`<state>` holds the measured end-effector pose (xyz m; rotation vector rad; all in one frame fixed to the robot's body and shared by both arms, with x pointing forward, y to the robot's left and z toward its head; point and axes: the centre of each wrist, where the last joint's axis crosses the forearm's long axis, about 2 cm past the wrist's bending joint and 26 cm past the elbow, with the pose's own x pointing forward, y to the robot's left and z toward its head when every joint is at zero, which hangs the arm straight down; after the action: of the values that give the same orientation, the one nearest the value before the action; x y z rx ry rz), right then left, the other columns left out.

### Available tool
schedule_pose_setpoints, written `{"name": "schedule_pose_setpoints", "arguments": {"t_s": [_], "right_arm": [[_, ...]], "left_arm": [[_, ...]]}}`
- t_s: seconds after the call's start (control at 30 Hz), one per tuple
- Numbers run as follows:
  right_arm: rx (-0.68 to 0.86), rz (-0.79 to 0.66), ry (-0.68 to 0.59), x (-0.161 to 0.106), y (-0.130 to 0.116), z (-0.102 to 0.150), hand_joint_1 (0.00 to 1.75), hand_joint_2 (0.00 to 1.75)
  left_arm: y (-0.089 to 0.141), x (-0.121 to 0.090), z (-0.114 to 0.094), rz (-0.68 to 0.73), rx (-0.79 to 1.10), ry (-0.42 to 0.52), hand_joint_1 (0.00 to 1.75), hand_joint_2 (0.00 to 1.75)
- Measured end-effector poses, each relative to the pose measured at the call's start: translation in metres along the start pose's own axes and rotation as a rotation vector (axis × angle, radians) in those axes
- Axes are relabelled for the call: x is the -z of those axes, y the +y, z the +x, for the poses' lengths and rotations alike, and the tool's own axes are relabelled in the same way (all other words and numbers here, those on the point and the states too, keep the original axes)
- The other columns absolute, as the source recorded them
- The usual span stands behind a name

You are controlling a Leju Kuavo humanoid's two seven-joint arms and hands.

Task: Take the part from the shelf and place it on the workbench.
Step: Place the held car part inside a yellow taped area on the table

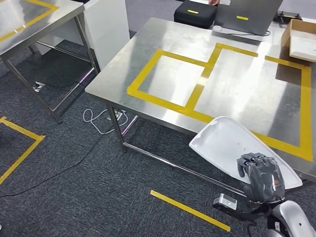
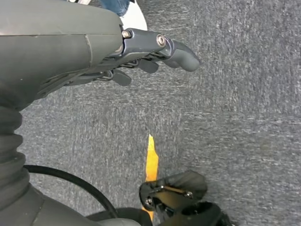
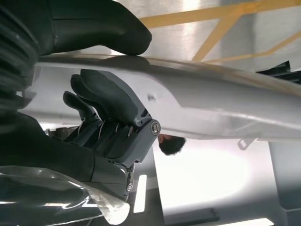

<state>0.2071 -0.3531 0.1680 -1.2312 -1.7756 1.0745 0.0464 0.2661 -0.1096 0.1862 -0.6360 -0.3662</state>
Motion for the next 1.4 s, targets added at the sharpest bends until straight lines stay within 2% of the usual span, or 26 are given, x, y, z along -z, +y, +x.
{"name": "schedule_pose_setpoints", "arguments": {"t_s": [0.63, 1.07, 1.23, 1.4], "right_arm": [[0.003, -0.007, -0.019, 0.012, 0.003, 0.003, 1.75, 1.75], [0.019, 0.029, -0.002, 0.011, 0.008, 0.004, 1.75, 1.75], [0.022, 0.034, -0.023, 0.041, 0.009, 0.001, 1.75, 1.75], [0.031, 0.06, -0.056, 0.101, 0.012, 0.007, 1.75, 1.75]], "left_arm": [[0.0, 0.0, -0.001, 0.001, -0.001, 0.001, 0.0, 1.75], [-0.001, 0.0, 0.001, 0.002, 0.0, -0.005, 0.0, 1.75], [0.0, 0.003, 0.006, 0.007, 0.007, -0.007, 0.0, 1.75], [0.001, 0.007, 0.013, -0.01, 0.042, -0.003, 0.0, 1.75]]}}
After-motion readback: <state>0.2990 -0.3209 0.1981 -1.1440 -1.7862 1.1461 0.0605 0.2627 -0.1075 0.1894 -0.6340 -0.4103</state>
